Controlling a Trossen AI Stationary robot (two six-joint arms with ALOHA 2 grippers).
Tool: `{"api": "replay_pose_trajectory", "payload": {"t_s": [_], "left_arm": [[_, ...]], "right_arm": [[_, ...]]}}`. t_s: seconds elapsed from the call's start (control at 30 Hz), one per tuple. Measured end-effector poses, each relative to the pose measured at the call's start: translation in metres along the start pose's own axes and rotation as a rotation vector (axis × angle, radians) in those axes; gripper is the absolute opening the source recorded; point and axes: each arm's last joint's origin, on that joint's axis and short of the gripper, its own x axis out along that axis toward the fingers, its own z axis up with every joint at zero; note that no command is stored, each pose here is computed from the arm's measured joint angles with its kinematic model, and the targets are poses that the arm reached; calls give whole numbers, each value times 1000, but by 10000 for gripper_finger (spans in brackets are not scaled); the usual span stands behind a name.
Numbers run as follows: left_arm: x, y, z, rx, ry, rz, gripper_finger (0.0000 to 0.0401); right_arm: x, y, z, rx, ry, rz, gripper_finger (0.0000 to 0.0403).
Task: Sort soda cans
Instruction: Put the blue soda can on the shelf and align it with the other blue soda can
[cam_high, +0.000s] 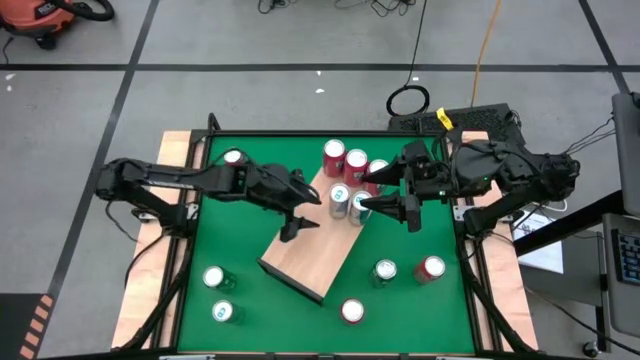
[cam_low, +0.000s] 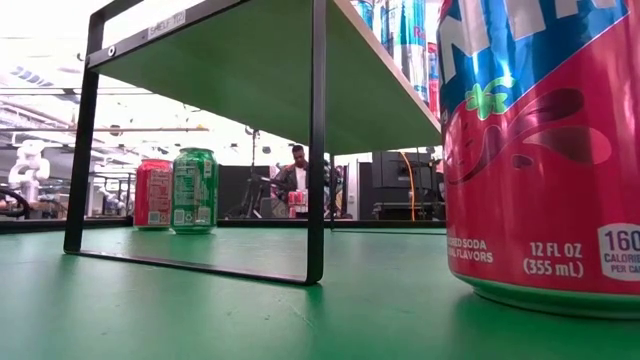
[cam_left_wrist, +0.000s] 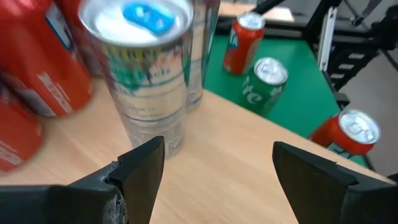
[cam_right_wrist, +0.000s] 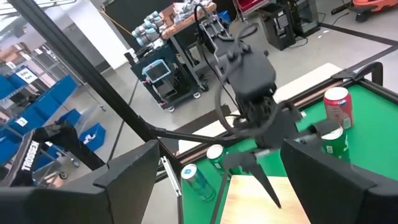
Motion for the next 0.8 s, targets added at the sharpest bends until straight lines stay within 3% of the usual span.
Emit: {"api": "replay_pose_trajectory", "payload": {"t_s": [0.27, 0.8], "left_arm": [[23, 4, -5, -1, 15, 37, 295], [23, 8, 2, 10, -53, 101, 295]], "right_arm": [[0, 0, 0, -15, 4, 2, 327], [0, 0, 0, -25, 5, 3, 327]]}}
